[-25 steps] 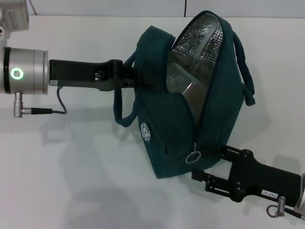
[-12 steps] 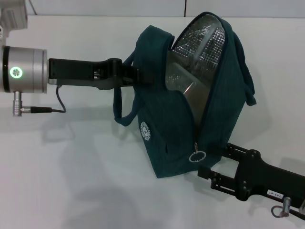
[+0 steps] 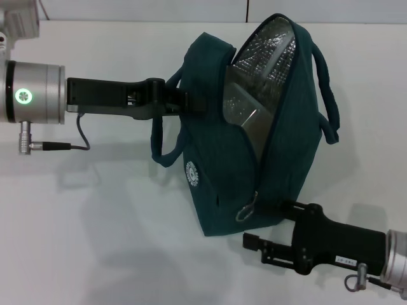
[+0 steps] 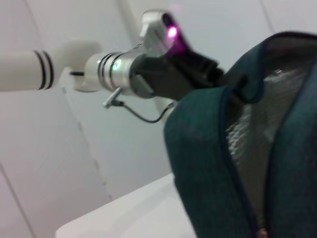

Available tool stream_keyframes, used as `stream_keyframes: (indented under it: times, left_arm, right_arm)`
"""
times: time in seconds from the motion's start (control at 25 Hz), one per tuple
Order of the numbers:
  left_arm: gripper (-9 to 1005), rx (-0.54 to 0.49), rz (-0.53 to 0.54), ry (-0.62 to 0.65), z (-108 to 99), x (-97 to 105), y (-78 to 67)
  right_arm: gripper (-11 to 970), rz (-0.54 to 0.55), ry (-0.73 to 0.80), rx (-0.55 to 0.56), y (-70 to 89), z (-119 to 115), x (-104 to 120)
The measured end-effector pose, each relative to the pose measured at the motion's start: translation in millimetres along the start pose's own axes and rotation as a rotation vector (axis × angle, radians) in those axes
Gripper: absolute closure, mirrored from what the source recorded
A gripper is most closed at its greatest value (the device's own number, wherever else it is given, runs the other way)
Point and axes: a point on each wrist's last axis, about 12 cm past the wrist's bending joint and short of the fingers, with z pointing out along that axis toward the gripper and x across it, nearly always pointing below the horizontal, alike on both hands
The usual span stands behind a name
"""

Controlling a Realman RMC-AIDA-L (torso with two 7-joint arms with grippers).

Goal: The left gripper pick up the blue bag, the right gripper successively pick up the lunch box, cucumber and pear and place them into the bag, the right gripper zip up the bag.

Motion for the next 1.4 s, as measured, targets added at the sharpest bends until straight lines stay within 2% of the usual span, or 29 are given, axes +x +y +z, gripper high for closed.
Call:
stream_keyframes:
  times: [1.16, 1.4]
  left_arm:
    - [890, 0.003, -0.002, 0.002, 0.6, 0.8, -0.1]
    - [888, 0.002, 0.0, 0.002, 0.2, 0.8, -0.3]
  right_arm:
    - [432, 0.035, 0.002, 0.024, 0.4, -2.5, 3.6]
    - [672, 0.044, 0.003, 0.029, 0.0, -3.2, 4.2]
